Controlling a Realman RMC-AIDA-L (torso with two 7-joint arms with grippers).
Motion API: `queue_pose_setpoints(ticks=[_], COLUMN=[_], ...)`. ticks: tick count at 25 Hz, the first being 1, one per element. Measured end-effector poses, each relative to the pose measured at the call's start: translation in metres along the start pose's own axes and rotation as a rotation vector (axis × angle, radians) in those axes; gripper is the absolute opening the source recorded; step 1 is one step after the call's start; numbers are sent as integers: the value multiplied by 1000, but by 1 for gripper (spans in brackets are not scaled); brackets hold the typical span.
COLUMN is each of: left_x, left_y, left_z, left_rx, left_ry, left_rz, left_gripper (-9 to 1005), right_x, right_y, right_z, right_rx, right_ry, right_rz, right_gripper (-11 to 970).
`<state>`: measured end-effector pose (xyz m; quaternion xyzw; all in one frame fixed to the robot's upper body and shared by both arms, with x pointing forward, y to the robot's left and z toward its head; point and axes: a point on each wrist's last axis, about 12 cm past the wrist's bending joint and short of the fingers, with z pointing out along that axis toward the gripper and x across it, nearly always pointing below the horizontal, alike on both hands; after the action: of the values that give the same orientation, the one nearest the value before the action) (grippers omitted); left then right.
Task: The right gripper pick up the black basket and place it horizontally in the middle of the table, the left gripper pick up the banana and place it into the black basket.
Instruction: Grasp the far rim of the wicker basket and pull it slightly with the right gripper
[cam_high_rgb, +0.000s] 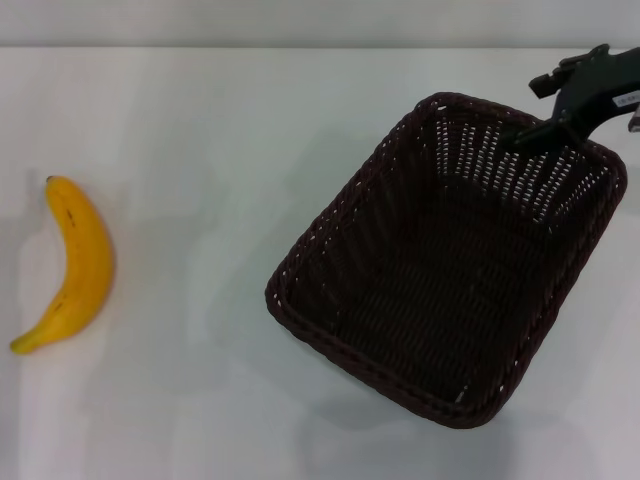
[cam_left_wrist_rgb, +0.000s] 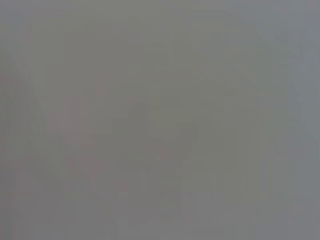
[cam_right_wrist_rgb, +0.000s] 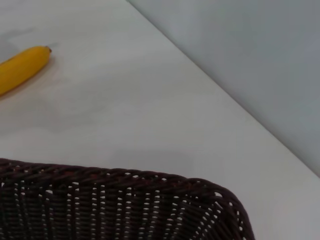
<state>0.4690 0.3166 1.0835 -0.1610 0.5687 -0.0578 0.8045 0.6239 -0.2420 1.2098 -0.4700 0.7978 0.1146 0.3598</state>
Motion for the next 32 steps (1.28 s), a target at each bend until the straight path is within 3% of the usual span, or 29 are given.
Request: queue_pose_setpoints(ticks=[20, 32], left_x=[0, 1], left_y=[3, 4], left_z=[-10, -14], left_rx=[7, 6], left_ry=[14, 21], left_rz=[-2, -1], left_gripper=[880, 879], right_x=[-22, -12], right_y=[-11, -13], right_z=[35, 50], right_rx=[-27, 10], right_ry=[22, 83], right_rz=[-60, -56], right_gripper=[780, 753])
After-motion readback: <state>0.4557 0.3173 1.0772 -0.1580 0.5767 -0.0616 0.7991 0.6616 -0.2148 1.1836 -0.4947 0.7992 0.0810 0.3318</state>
